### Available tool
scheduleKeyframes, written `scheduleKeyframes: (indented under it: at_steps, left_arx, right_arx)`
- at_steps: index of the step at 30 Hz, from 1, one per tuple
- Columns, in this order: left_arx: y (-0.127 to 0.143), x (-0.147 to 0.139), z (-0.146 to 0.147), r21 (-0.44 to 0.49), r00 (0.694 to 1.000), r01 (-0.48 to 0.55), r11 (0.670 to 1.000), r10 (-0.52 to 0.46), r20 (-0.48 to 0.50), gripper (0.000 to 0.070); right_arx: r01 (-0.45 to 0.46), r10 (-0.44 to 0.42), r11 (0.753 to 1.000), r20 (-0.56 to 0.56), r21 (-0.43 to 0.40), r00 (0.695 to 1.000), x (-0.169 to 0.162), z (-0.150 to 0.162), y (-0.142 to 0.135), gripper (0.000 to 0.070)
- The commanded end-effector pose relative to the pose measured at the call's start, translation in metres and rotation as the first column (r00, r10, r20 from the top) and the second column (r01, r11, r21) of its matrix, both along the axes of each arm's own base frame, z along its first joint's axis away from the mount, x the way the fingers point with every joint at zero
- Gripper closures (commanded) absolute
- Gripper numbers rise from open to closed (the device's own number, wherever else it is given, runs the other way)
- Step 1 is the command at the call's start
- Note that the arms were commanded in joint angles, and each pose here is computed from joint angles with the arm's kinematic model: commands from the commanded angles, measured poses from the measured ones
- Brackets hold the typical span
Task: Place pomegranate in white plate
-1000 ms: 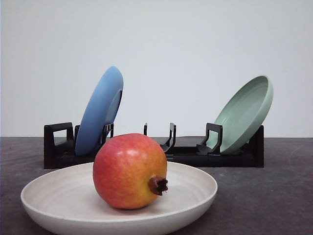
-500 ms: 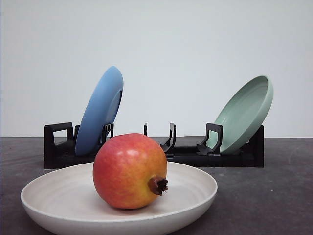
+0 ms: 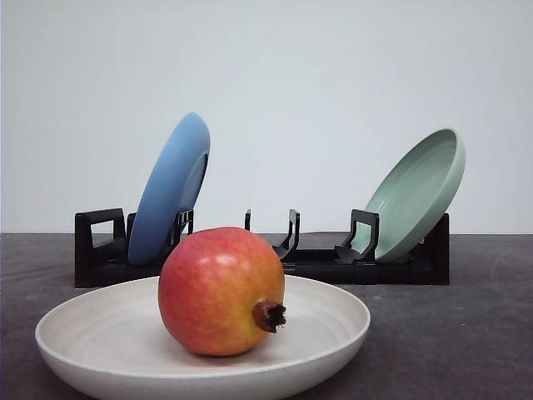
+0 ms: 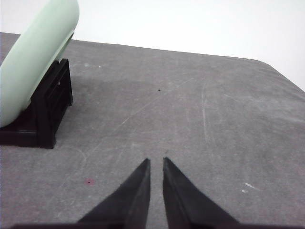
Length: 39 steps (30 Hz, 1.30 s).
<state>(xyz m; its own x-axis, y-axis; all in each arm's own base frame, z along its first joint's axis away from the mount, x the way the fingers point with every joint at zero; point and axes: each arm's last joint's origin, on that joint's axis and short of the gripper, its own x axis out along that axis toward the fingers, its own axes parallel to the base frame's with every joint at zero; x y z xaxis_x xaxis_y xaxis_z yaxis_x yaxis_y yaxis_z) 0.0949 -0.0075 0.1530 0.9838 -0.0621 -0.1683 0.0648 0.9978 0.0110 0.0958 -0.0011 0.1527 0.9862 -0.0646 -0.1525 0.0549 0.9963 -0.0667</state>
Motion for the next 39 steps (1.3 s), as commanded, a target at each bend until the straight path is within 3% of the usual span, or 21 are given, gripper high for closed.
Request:
scheduleKeyframes:
  at_steps: [1,39]
  left_arx:
    - [-0.0001,0.0004,-0.0036,0.006,1.0,0.003,1.0,-0.003,-0.008,0.07]
    - [-0.0001,0.0004,-0.0036,0.006,1.0,0.004,1.0,-0.004,-0.008,0.07]
  right_arx:
    - [0.005,-0.004,1.0,0.004,-0.008,1.0,0.0002,-0.0004,-0.0003,0.0654]
    - [0.005,-0.004,1.0,0.004,-0.008,1.0,0.0002,-0.0004,-0.0003,0.0654]
